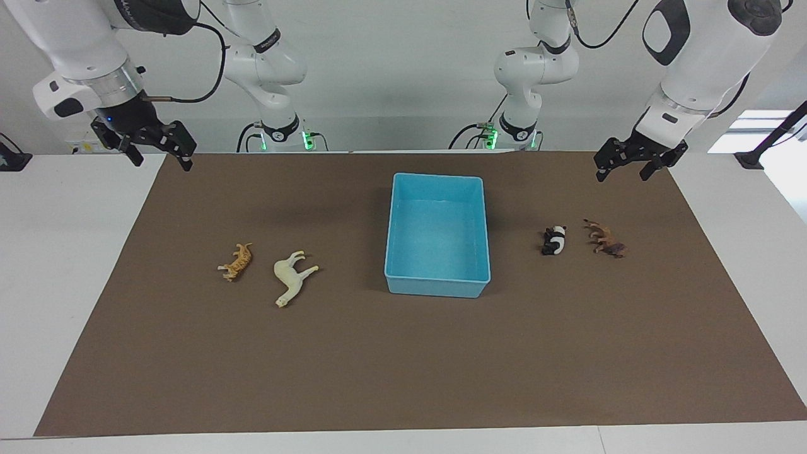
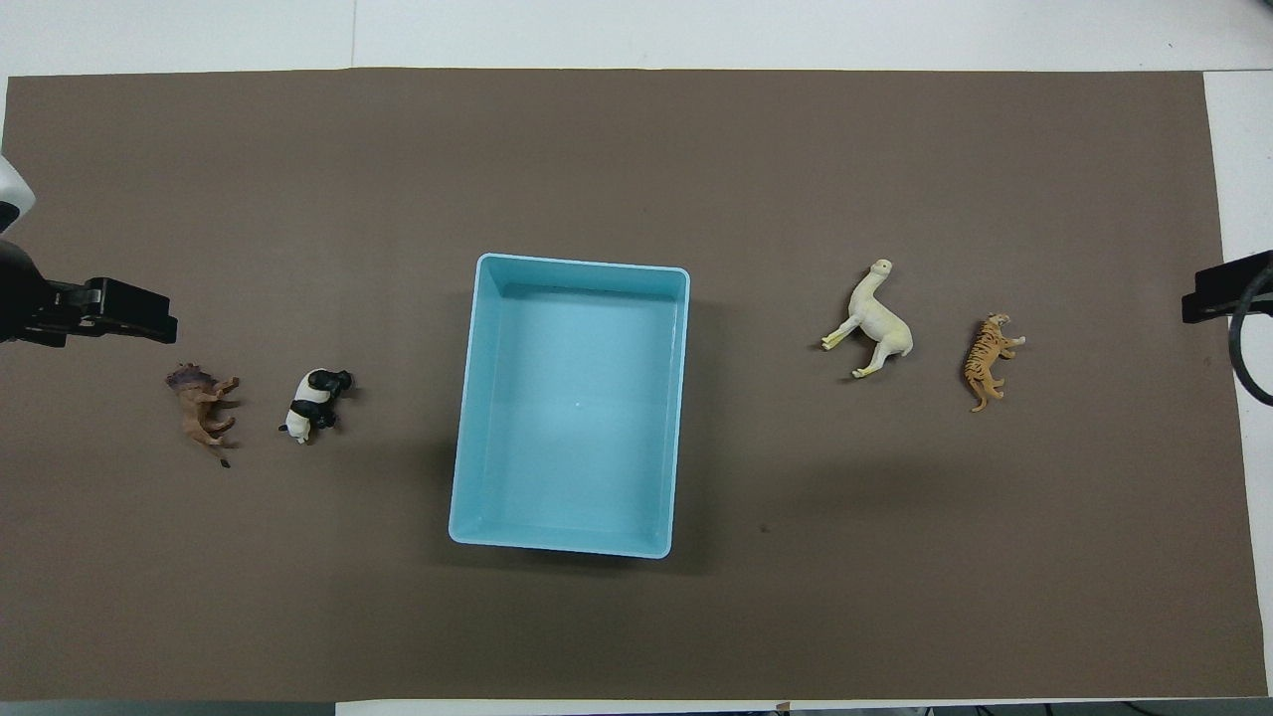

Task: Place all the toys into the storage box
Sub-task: 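Move the left gripper toward the panda while the right gripper approaches the llama, then grasp the panda with the left gripper while the right gripper grasps the llama, then carry the panda into the blue box with the left gripper and release, then lower the llama into the box with the right gripper while the left gripper withdraws, then grasp the brown horse with the left gripper while the right gripper grasps the tiger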

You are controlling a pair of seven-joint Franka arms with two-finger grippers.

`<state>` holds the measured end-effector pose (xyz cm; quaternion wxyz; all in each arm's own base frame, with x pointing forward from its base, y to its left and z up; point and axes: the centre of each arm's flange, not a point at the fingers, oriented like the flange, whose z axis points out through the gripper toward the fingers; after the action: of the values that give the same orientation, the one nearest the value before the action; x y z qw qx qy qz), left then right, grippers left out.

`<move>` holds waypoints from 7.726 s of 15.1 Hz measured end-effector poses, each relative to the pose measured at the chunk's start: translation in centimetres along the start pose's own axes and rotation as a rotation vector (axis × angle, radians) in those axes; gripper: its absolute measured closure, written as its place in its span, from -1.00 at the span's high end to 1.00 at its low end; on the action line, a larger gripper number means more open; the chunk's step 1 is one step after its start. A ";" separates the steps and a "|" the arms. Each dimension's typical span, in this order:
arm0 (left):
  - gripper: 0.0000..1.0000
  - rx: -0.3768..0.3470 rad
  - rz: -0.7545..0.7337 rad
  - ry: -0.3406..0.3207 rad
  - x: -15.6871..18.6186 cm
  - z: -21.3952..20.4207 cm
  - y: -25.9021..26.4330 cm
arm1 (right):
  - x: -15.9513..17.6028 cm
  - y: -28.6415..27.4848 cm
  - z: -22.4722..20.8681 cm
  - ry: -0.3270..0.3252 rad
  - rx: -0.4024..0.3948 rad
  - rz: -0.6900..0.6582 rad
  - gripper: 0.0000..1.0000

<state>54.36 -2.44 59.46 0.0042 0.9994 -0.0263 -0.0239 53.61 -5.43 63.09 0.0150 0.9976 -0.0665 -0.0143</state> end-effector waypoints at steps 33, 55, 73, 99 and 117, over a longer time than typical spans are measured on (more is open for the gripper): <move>1.00 0.000 0.049 0.109 -1.4 25.7 2.7 | 1.4 -17.9 28.3 0.112 0.002 -0.612 1.00; -0.03 -0.005 0.020 0.104 -2.8 30.1 3.7 | 2.7 -17.3 33.9 0.131 -0.055 -0.709 0.26; -0.46 -0.068 -0.295 0.099 -5.7 14.6 33.0 | 2.6 -13.9 10.1 0.017 -0.099 -0.588 -0.17; 1.00 0.049 -0.666 0.178 2.1 20.5 -13.4 | -8.9 -51.0 23.7 0.129 0.027 -0.127 0.26; 0.96 0.007 -0.917 0.190 -1.8 28.9 -12.8 | 5.8 -7.6 17.8 0.001 -0.082 0.365 1.00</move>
<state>51.83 10.21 30.54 -0.0076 0.9056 0.4184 0.0686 59.81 0.85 44.95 0.0579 0.9675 -0.2459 -0.0136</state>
